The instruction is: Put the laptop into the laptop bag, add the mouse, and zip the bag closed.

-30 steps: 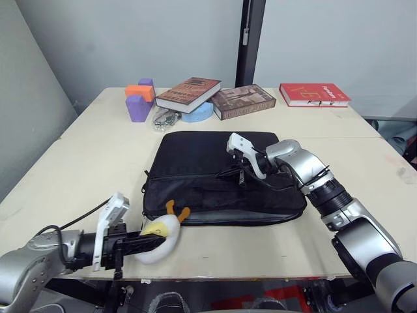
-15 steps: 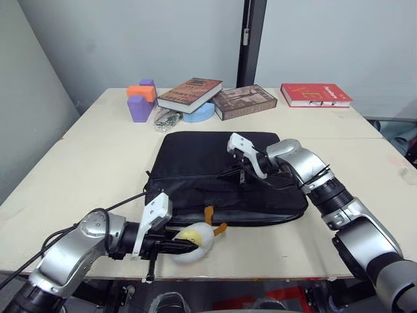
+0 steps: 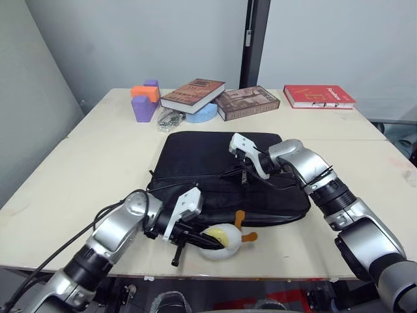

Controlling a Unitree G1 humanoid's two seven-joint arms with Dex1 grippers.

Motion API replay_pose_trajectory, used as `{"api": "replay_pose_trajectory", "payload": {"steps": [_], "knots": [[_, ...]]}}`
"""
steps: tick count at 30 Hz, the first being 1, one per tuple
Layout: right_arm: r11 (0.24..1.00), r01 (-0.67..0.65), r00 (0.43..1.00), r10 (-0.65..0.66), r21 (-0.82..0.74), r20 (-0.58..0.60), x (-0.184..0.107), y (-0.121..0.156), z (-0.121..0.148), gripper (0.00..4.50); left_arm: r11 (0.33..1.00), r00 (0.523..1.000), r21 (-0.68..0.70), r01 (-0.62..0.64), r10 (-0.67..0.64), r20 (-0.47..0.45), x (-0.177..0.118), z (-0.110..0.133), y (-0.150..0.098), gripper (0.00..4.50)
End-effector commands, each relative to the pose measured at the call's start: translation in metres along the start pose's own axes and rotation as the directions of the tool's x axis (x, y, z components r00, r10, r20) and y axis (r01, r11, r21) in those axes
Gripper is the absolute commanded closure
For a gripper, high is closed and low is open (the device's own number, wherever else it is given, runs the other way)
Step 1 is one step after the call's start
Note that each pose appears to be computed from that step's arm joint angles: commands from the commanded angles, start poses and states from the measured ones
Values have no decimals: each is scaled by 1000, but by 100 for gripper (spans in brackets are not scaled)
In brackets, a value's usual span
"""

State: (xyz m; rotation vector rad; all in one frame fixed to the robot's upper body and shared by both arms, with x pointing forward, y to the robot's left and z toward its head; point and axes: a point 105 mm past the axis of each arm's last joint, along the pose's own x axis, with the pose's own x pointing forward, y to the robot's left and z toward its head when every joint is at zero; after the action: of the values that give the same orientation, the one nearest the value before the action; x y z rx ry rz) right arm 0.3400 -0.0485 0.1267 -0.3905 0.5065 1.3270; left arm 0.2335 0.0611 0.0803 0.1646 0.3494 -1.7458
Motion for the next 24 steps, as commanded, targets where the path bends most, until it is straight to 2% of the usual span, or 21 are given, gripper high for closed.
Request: {"api": "replay_pose_trajectory", "payload": {"steps": [1,9,12,24], "knots": [[995,12,991,1,99,-131,8,2,-40,450,998,999,47,49,-49,-2,9,2,5,449],[995,19,992,-6,101,-128,7,1,-40,450,988,994,111,108,-107,-10,20,13,15,449],[995,18,992,-5,98,-128,8,1,-40,450,986,994,128,107,-110,20,21,26,20,449],[996,17,992,-6,92,-124,9,-1,-37,450,985,983,46,168,-171,68,28,35,11,449]]}}
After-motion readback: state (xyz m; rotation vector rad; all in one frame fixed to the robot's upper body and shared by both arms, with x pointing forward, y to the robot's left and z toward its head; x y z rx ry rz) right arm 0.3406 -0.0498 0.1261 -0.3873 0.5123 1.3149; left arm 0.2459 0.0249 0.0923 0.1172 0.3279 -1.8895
